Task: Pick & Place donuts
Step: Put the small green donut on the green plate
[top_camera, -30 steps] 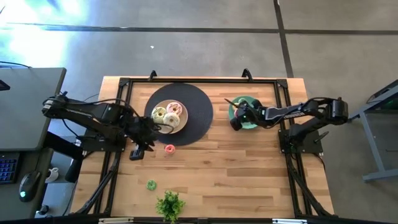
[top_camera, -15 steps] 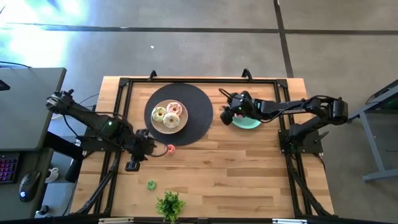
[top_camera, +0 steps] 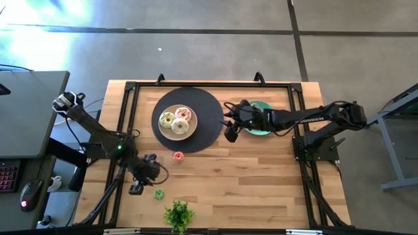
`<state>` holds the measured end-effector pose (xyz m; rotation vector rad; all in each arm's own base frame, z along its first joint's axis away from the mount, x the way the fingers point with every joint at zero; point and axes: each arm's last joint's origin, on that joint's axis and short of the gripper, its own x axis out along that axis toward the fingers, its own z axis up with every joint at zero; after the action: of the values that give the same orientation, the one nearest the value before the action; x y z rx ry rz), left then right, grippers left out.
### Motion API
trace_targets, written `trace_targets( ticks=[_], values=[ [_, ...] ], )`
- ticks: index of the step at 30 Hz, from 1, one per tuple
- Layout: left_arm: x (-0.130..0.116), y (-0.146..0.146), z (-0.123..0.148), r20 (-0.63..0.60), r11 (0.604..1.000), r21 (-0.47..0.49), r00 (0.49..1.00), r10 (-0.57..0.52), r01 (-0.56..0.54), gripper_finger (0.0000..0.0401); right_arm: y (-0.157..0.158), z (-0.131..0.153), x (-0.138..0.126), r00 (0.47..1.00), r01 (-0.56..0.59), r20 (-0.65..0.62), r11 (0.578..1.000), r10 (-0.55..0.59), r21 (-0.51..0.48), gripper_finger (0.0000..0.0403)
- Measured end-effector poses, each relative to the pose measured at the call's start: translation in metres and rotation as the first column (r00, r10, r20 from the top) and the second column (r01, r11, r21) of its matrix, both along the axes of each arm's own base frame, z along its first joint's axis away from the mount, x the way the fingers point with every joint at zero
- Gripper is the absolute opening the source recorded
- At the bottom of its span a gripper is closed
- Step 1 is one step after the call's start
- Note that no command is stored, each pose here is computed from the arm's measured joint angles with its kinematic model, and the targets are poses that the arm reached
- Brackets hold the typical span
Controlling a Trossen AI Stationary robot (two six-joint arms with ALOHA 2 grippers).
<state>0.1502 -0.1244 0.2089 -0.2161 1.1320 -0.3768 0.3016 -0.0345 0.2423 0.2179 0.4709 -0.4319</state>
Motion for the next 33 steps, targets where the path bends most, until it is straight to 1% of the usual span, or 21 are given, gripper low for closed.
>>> trace_targets(
  ticks=[3, 10, 14, 17, 19, 21, 26, 29, 33],
  values=[
    [-0.003, -0.004, -0.012, 0.024, 1.000, -0.025, 1.000, -0.005, 0.005, 0.0106, 0.003, 0.000, 0.000, 1.000, -0.008, -0.002, 1.000, 0.008, -0.001, 0.0162],
    [-0.005, -0.002, -0.020, 0.044, 0.999, 0.007, 0.998, 0.038, -0.038, 0.0112, 0.003, 0.000, 0.000, 1.000, -0.007, -0.002, 1.000, 0.007, -0.001, 0.0161],
    [0.000, -0.006, -0.025, 0.048, 0.999, 0.014, 0.998, 0.034, -0.035, 0.0147, 0.003, 0.000, 0.000, 1.000, -0.007, -0.002, 1.000, 0.007, -0.001, 0.0163],
    [0.005, -0.012, -0.033, 0.042, 1.000, 0.025, 0.999, -0.006, 0.005, 0.0180, 0.003, 0.000, 0.000, 1.000, -0.007, -0.003, 1.000, 0.007, -0.001, 0.0161],
    [0.008, -0.015, -0.039, 0.018, 0.999, 0.026, 0.999, -0.033, 0.033, 0.0197, 0.003, 0.000, 0.000, 1.000, -0.007, -0.005, 1.000, 0.007, -0.001, 0.0159],
    [0.011, -0.018, -0.045, 0.001, 0.999, 0.038, 0.999, -0.037, 0.037, 0.0206, 0.003, 0.000, 0.000, 1.000, -0.007, -0.006, 1.000, 0.007, -0.001, 0.0157],
    [0.014, -0.020, -0.058, -0.046, 0.996, 0.073, 0.998, -0.039, 0.042, 0.0209, 0.003, -0.001, 0.000, 1.000, -0.007, -0.010, 1.000, 0.007, 0.000, 0.0157],
    [0.015, -0.022, -0.058, -0.045, 0.998, 0.048, 0.998, -0.042, 0.044, 0.0209, 0.003, -0.001, -0.001, 1.000, -0.007, -0.017, 1.000, 0.007, 0.000, 0.0158],
    [0.020, -0.027, -0.054, 0.008, 0.998, -0.018, 0.998, -0.054, 0.054, 0.0209, 0.003, -0.002, -0.001, 1.000, -0.012, -0.024, 1.000, 0.012, -0.007, 0.0156]
  ],
)
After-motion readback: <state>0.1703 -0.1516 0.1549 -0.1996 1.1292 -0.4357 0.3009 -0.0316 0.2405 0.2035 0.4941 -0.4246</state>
